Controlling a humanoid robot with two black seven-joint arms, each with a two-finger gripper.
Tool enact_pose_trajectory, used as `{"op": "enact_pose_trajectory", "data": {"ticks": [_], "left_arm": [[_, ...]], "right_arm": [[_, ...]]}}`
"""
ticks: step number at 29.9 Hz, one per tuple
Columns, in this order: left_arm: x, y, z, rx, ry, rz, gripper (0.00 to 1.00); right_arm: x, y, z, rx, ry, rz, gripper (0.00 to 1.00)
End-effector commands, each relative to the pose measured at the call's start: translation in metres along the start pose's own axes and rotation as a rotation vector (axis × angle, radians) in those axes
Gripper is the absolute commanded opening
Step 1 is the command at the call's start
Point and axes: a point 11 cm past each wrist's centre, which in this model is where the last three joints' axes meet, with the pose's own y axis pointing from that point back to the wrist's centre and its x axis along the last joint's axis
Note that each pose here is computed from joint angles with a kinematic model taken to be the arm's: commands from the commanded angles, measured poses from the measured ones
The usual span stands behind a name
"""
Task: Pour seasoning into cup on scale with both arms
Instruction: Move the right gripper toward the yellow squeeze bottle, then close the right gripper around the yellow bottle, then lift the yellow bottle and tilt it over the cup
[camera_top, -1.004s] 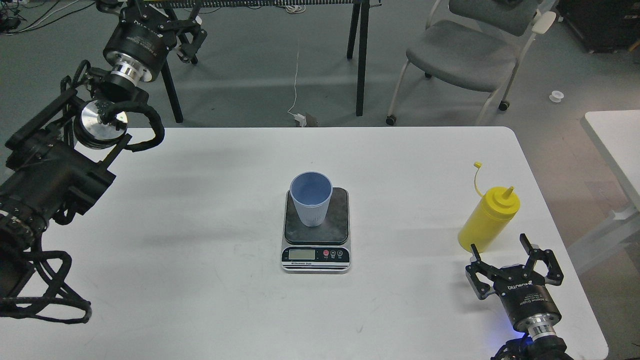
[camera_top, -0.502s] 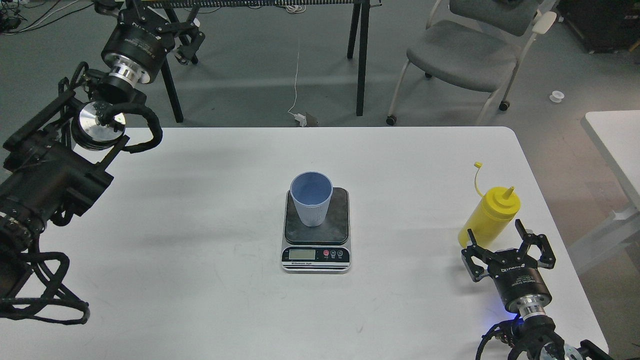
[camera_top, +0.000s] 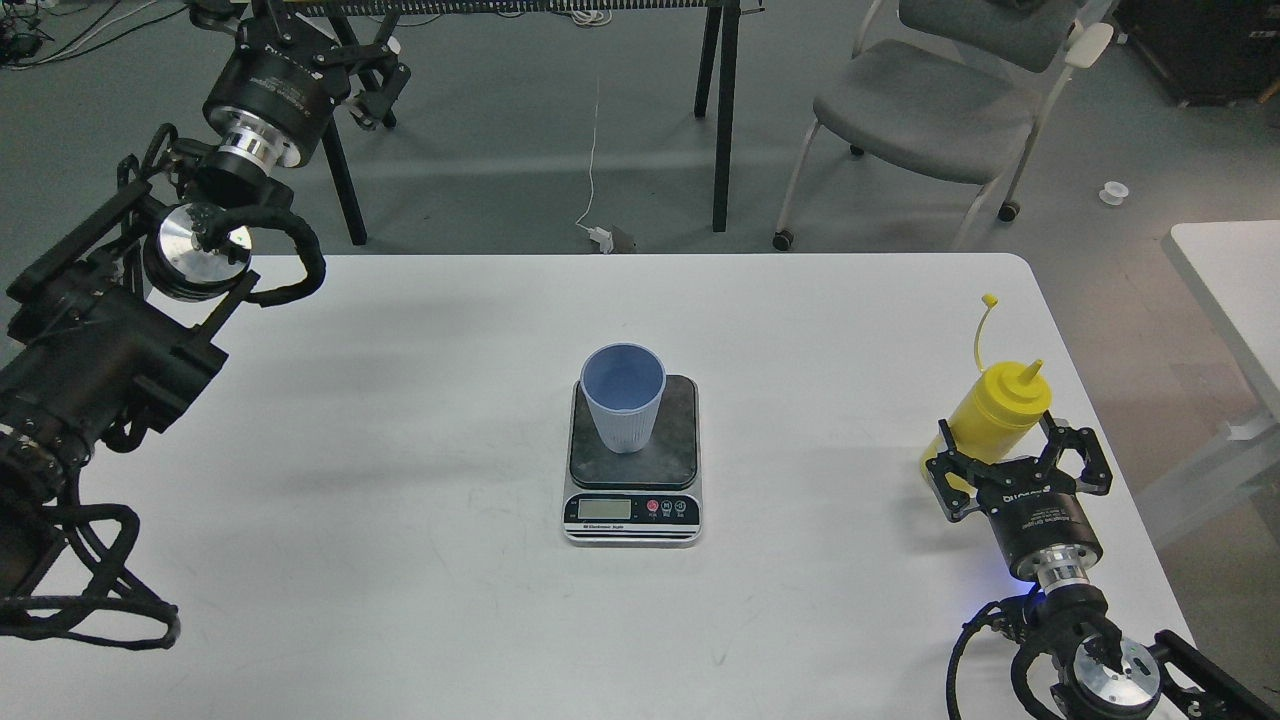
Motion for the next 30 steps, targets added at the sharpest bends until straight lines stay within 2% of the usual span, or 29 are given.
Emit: {"op": "enact_pose_trajectory", "data": {"ticks": [1,3,9,15,22,30], "left_arm": [[0.001,0.0,0.001,0.0,-0.005,0.001,0.99],[0.001,0.001,0.0,0.007,-0.009,0.001,0.99],[0.001,0.001,-0.002,0.014,-0.016,0.0,0.99],[0.003,0.001,-0.001,0.013,-0.022,0.017,0.99],[0.01,0.006,0.012,0.004,-0.049,0.027,0.99],[0.017,0.011,0.01,0.013,-0.048,0.039,0.99]], "right_arm": [[-0.002,-0.005,0.002,0.003,-0.002,-0.005,0.92],[-0.004,-0.008,0.001,0.004,-0.001,-0.009,0.9],[0.0,-0.011,0.006,0.008,-0.006,0.006,0.68],[-0.001,-0.012,0.007,0.009,-0.008,0.001,0.51],[-0.012,-0.019,0.001,0.019,0.0,-0.028,0.45],[-0.08,-0.038,-0.032,-0.027,0.167,-0.24,0.44]]}}
